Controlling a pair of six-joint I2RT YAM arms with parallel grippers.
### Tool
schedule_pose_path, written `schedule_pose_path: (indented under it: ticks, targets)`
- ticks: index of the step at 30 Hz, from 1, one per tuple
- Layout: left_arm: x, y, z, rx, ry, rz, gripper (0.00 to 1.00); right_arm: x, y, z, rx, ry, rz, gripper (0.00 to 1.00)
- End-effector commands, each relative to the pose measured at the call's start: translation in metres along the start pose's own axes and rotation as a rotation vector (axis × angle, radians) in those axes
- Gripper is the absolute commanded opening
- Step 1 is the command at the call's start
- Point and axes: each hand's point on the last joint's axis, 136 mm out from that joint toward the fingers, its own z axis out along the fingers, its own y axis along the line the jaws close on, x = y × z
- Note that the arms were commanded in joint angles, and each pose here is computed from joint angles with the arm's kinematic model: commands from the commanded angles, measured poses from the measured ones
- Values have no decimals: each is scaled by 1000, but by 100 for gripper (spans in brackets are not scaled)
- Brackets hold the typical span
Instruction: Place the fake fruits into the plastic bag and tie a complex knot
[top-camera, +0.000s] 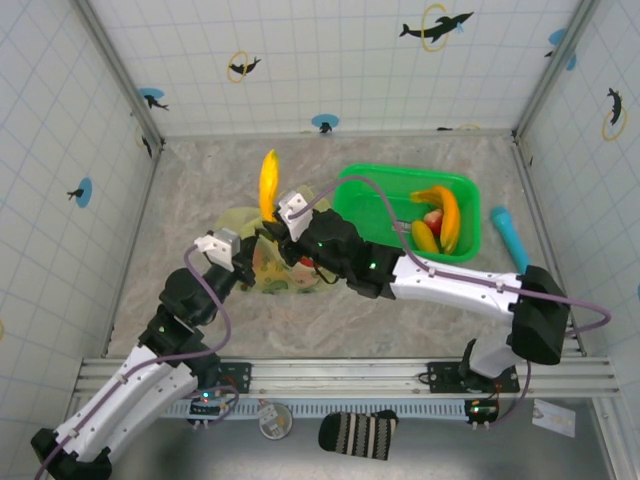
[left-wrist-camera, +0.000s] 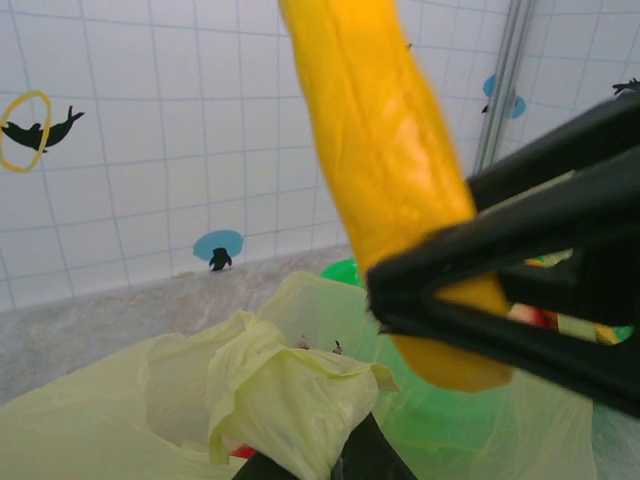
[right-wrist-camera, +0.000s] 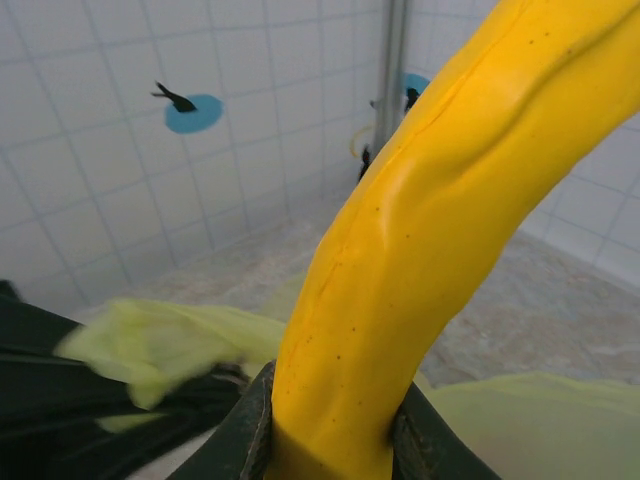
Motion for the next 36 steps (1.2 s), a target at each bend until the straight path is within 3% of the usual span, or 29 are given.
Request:
schedule_pose_path:
  ticks: [1,8,13,21,27,36]
  targets:
    - [-5,3,-3,-21,-32,23,0,15,-32,8,171,-7,-1,22]
    - [-8,4,-5,-24,-43,21,0,71,-51,20,215,134,36,23]
    - [-8,4,-5,-26,-45,21,0,88,-45,23,176,168,48,27]
    - [-7,4,-4,-23,-40,24,0,90,-34,26,128,187,66,57]
    - [-5,3,-3,-22,-34,25,0,58,-29,11,100,115,80,57]
    - [-2,3,-1,-23,-22,29,0,-54,-17,-54,-40,-135,109,54]
